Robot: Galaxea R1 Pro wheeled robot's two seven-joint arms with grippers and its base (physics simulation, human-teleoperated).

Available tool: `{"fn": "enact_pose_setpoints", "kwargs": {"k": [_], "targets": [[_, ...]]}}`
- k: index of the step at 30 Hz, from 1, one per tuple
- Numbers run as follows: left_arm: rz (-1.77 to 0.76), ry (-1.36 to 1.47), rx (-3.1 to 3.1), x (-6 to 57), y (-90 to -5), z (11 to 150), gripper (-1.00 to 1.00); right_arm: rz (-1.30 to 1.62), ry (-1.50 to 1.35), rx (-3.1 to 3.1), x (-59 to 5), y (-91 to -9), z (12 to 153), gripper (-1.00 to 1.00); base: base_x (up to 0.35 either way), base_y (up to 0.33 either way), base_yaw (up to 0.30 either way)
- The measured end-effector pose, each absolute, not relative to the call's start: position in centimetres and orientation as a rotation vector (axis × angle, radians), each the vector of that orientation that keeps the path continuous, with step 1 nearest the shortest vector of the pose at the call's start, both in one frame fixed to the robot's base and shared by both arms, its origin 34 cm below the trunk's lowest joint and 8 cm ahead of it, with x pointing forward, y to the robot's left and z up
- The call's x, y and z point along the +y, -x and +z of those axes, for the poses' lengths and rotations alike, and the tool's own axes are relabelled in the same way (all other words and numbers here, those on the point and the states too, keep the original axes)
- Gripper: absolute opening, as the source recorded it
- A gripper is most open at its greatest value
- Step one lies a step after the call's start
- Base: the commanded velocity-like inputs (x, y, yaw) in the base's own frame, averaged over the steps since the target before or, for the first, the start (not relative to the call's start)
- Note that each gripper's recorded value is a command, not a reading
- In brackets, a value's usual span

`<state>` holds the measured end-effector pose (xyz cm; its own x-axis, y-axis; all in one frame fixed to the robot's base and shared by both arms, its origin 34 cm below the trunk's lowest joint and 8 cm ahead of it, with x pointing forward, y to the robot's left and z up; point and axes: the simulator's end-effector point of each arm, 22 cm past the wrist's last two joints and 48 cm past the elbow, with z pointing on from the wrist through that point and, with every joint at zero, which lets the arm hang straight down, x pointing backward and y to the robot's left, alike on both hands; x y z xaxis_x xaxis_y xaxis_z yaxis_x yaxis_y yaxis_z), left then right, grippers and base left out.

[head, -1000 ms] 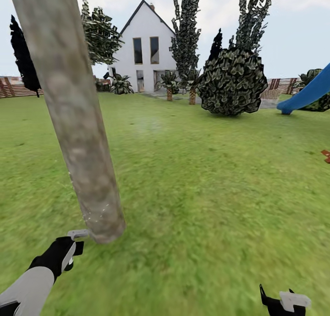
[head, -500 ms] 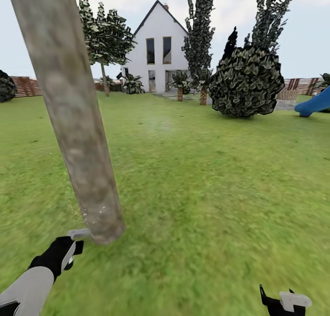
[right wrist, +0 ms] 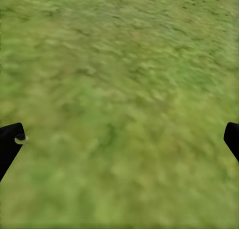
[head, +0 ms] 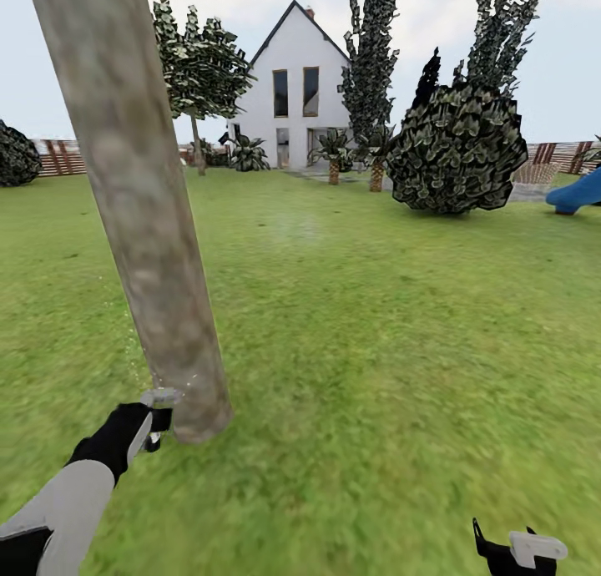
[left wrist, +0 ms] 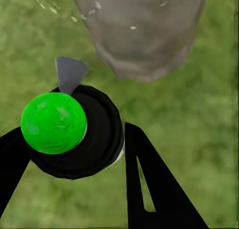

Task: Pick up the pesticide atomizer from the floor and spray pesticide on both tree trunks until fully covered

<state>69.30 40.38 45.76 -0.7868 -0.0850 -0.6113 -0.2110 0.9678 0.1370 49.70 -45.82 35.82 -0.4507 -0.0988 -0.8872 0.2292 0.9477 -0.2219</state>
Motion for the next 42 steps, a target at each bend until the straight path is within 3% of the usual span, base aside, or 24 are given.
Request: {"fn": "enact_pose_setpoints", "kwargs": {"k": [3, 5, 14, 27, 37, 42], "targets": [[0.223, 0.182, 2.476, 46.2, -68.5, 47.1, -1.0, -0.375, -0.093, 2.005, -45.8, -49.7, 35.8, 1.0, 0.0, 0.0, 0.0], [0.201, 0.175, 2.476, 46.9, -68.4, 47.4, -1.0, -0.375, -0.094, 2.006, -45.8, -49.7, 35.8, 1.0, 0.0, 0.0, 0.0], [0.046, 0.003, 2.451, 41.7, -71.3, 52.9, -1.0, -0.378, -0.095, 2.004, -45.9, -49.7, 35.8, 1.0, 0.0, 0.0, 0.149], [0.13, -0.09, 2.481, 42.4, -70.6, 52.5, -1.0, -0.375, -0.094, 2.008, -45.8, -49.6, 35.7, 1.0, 0.143, 0.0, 0.038], [0.057, -0.097, 2.493, 44.6, -71.2, 56.1, -1.0, -0.376, -0.095, 2.007, -45.8, -49.6, 35.7, 1.0, 0.021, 0.0, 0.216], [0.095, -0.217, 2.474, 42.6, -72.1, 57.5, -1.0, -0.375, -0.094, 2.008, -45.8, -49.6, 35.7, 1.0, 0.026, -0.046, 0.012]]}}
